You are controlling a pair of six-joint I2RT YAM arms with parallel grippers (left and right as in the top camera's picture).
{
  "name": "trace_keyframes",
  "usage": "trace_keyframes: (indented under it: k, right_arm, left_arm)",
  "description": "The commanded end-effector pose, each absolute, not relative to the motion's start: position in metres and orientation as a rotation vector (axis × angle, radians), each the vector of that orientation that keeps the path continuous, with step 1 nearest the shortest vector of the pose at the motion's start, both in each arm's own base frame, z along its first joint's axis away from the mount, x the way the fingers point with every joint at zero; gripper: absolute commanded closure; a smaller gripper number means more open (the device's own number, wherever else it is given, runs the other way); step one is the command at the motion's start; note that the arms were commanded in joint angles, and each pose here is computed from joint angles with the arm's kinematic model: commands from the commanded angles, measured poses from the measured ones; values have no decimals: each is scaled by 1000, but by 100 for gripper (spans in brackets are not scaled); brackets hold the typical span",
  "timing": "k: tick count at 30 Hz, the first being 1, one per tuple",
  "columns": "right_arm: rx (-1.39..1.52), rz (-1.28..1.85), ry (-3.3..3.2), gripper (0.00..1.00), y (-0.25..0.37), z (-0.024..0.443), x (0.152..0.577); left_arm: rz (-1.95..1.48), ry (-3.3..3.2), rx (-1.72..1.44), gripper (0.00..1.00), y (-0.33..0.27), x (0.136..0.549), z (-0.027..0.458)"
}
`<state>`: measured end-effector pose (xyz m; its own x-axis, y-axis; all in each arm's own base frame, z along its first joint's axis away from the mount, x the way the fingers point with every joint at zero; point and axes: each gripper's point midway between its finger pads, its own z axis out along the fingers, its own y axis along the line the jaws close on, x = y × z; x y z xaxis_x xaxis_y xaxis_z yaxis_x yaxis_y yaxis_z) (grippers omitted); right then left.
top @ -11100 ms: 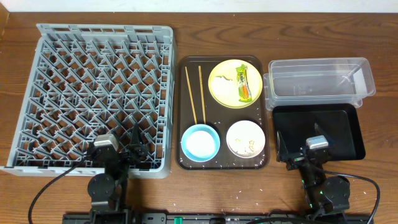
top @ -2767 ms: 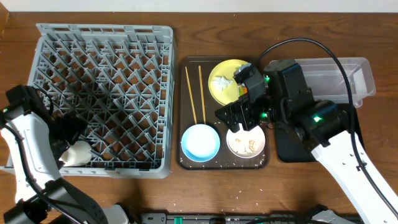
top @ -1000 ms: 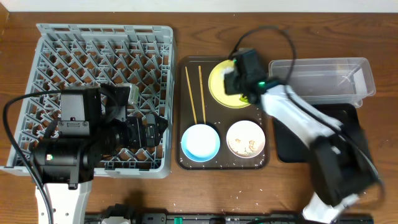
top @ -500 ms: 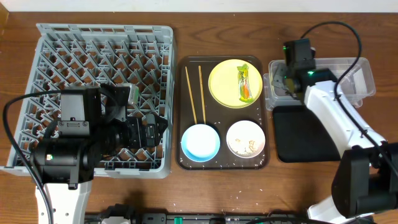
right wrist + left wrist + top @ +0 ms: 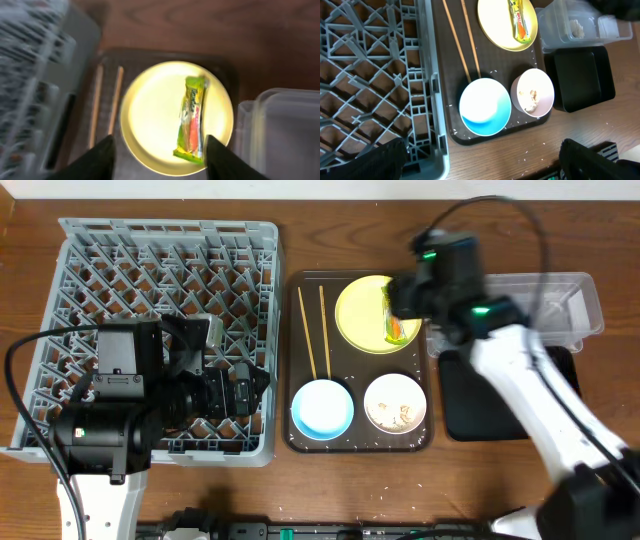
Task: Sort waste into correct bins and load items into the dishwasher
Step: 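Drop the tissue into the clear plastic bin with the right gripper, then grasp the green snack wrapper and drop it into the clear bin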
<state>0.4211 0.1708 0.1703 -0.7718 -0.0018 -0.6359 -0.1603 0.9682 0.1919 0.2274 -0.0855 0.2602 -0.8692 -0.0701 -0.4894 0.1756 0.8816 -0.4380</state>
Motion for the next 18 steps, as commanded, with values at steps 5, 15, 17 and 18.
trace_keyframes:
  k: [5, 15, 17, 18]
  right_arm:
    - [-46, -135, 2544, 35, 150, 56, 442]
    - [-77, 80, 2639, 99, 176, 8, 443]
    - [-87, 140, 2619, 99, 184, 29, 442]
    - [-88, 171, 2596, 99, 187, 45, 443]
  left_arm:
    - [-660, 2524, 115, 2, -88, 227, 266]
    - [-660, 2524, 115, 2, -88, 227, 266]
    - [-660, 2524, 115, 2, -88, 227, 266]
    - [-660, 2524, 115, 2, -88, 227, 266]
